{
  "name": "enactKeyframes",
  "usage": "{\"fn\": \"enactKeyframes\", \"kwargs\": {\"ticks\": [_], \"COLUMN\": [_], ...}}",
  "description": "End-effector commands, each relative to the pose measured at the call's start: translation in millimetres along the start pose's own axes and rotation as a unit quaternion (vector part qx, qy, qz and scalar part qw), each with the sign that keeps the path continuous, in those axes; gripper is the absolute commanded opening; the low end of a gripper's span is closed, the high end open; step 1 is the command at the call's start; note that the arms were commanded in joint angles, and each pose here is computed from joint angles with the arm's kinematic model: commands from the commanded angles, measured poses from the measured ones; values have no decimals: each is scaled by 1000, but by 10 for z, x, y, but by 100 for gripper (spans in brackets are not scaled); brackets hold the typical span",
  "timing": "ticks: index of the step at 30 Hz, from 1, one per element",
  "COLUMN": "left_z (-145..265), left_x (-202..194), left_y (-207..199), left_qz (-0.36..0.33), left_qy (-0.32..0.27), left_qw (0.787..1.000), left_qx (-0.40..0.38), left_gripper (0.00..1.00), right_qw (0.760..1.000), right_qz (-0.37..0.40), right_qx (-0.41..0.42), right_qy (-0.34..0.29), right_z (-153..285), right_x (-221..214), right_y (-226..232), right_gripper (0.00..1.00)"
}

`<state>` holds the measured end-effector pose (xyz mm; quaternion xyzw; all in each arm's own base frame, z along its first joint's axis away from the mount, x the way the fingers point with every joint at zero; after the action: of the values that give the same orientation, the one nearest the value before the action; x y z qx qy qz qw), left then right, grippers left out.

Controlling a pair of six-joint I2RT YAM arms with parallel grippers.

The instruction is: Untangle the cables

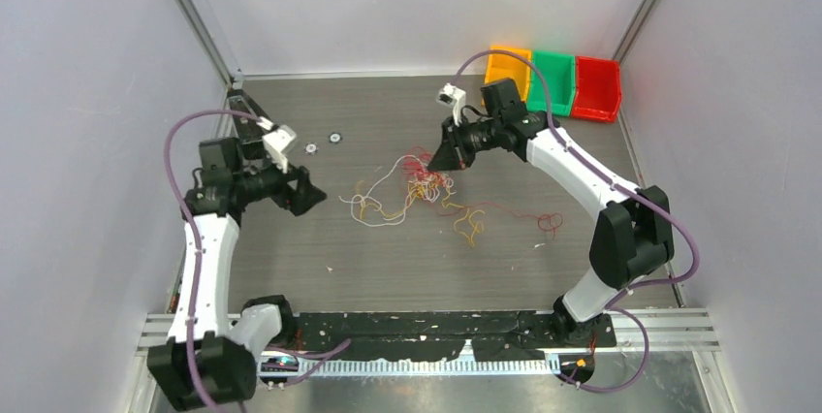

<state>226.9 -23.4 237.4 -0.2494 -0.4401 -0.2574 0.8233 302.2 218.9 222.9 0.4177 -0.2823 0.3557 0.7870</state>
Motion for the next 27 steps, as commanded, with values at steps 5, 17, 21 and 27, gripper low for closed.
{"fn": "enactKeyframes", "kwargs": {"ticks": [5,17,21,27], "left_z": [-485,-589,-360,-105], "left_x": [572,735,445,181], "left_y": [-777,-1070,-722,-327], "left_qz": [-113,-59,-53,-27], "left_qy": [-129,-132,-108,-79], "left_qw": [975,965,980,992], "left_qx": [-145,-219,-159,-91], "left_gripper": [81,0,0,0], "right_qw": [979,980,987,991], "right_qz": [97,70,29,-4], "right_qx": [164,164,108,58], "right_qy": [-71,-89,-115,-122], "right_z": [103,236,594,886], "right_x": [609,710,678,554], "right_y": [992,920,478,119], "right_gripper": [5,6,6,17]}}
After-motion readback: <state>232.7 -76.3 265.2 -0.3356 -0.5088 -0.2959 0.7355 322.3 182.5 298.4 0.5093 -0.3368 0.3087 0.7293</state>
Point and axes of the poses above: each gripper's point midway between its finger pads, its own z axis back along the fingers, its own y axis along the line the jaws close on, x = y × z, the point moved 6 cm from there along z, back along the fingers, and after that the axes turned 1 degree about z, right-handed, at the moved point
